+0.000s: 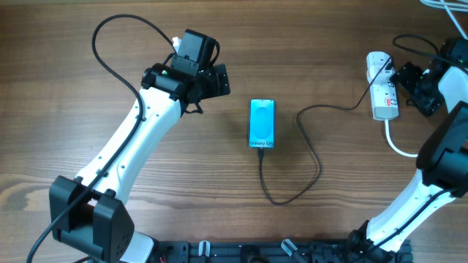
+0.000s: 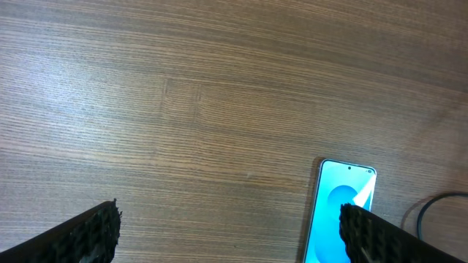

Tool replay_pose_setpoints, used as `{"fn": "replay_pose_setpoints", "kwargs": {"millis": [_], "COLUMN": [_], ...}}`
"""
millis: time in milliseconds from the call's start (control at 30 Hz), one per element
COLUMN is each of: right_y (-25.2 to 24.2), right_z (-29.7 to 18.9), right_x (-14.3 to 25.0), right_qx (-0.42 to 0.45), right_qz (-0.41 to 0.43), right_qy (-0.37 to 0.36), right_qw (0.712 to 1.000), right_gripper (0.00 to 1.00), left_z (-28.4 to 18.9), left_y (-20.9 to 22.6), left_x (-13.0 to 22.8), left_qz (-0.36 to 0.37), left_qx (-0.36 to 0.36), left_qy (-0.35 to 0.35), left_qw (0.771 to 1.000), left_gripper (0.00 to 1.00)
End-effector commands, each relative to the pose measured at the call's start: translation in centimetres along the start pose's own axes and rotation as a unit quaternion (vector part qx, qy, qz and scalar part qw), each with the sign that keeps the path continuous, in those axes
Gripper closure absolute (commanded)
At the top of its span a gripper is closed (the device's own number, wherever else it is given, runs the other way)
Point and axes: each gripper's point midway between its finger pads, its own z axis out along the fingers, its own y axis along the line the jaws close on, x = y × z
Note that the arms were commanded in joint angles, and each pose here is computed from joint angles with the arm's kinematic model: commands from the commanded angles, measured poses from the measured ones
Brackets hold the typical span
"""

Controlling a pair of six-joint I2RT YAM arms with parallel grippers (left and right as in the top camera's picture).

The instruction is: Plug charger to phone and switch on socket

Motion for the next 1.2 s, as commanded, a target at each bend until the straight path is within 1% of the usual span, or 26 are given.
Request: {"fn": "replay_pose_setpoints", "kwargs": {"millis": [0, 633, 767, 933, 1033, 1167], "right_y": [0.4, 0.1, 0.6, 0.6, 1.3, 1.3], "right_z": [1.5, 1.4, 1.4, 1.4, 1.3, 1.3], "right_x": [2.4, 3.3, 3.4, 3.5, 3.6, 3.6], "right_qx": [-0.010, -0.005, -0.022, -0.022, -0.042, -0.040], "right_qz": [-0.017, -0.030, -0.030, -0.032, -0.042, -0.041], "right_qy": [0.042, 0.060, 0.064, 0.065, 0.069, 0.068], "right_qw": [0.999, 0.998, 0.997, 0.997, 0.996, 0.996], "right_gripper": [0.00, 0.00, 0.00, 0.00, 0.00, 0.00], "left_z": [0.2, 0.2, 0.2, 0.2, 0.2, 0.2], "left_y": [0.2, 0.2, 0.2, 0.2, 0.2, 0.2], "left_x": [-0.1, -0.1, -0.1, -0.1, -0.1, -0.1], "left_qz": [0.003, 0.003, 0.003, 0.003, 0.003, 0.003], "left_qx": [-0.007, -0.007, -0.007, -0.007, -0.007, -0.007], "left_qy": [-0.003, -0.002, -0.002, -0.003, -0.003, -0.002], "left_qw": [1.000, 1.000, 1.000, 1.000, 1.000, 1.000], "left_gripper": [0.00, 0.00, 0.00, 0.00, 0.00, 0.00]}}
